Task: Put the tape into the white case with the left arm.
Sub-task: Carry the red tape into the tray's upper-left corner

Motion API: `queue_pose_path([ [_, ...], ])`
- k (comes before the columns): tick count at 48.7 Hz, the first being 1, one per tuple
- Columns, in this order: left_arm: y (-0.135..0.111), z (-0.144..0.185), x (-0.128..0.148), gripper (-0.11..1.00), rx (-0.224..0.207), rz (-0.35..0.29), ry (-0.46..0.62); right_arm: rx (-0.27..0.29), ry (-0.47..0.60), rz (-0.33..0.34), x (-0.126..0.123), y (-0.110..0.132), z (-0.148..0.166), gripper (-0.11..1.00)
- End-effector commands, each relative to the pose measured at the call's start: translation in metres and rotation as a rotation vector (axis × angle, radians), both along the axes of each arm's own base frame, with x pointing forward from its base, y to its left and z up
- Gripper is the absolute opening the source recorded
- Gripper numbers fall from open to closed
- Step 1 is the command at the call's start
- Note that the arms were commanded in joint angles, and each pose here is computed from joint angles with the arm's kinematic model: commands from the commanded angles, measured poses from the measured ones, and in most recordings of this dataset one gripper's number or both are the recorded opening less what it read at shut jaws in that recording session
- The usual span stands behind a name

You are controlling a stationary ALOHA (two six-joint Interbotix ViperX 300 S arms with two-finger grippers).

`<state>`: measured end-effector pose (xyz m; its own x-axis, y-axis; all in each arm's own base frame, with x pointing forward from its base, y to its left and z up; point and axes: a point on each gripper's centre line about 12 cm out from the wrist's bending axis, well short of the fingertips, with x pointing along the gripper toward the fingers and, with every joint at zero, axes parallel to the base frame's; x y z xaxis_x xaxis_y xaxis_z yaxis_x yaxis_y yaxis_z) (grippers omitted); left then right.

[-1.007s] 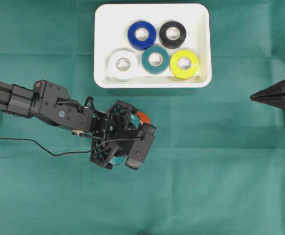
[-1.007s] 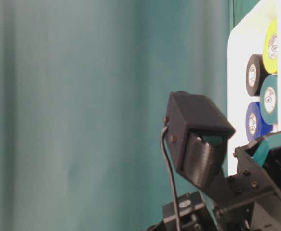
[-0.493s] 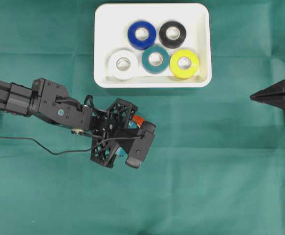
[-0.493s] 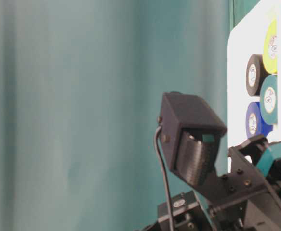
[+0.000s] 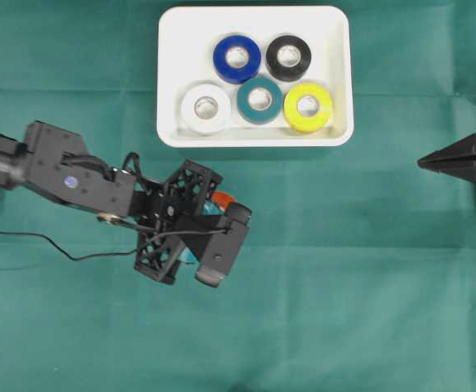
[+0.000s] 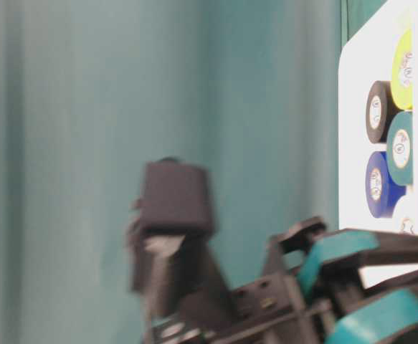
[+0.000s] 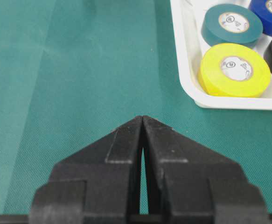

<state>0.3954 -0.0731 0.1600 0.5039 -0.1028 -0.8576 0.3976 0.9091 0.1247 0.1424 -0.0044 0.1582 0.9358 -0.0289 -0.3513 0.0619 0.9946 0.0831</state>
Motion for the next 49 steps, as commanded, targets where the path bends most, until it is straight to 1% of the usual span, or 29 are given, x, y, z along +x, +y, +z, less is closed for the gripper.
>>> queue_pose_path([
  [1,-0.002,0.031,0.0,0.26,-0.008,-0.007,-0.058,0.0,-0.014,-0.001,0.002,0.0,0.004,-0.09],
  [8,0.003,0.035,-0.003,0.26,-0.005,-0.001,-0.055,-0.002,-0.017,0.0,0.002,0.0,0.005,-0.09],
  [14,0.017,0.032,-0.004,0.26,-0.002,0.034,-0.045,0.0,-0.015,-0.001,0.002,0.0,0.005,-0.09],
  [22,0.049,0.025,-0.008,0.26,0.003,0.114,-0.024,0.0,-0.014,-0.001,0.002,0.0,0.004,-0.09],
  [35,0.097,0.027,-0.012,0.26,0.007,0.235,-0.027,0.0,-0.015,-0.001,0.002,0.0,0.004,-0.09],
  [41,0.115,0.027,-0.013,0.26,0.006,0.283,-0.03,-0.002,-0.014,-0.001,0.002,0.0,0.004,-0.09],
  [49,0.149,0.025,-0.016,0.26,0.007,0.372,-0.031,0.0,-0.014,-0.001,0.002,0.0,0.004,-0.09],
])
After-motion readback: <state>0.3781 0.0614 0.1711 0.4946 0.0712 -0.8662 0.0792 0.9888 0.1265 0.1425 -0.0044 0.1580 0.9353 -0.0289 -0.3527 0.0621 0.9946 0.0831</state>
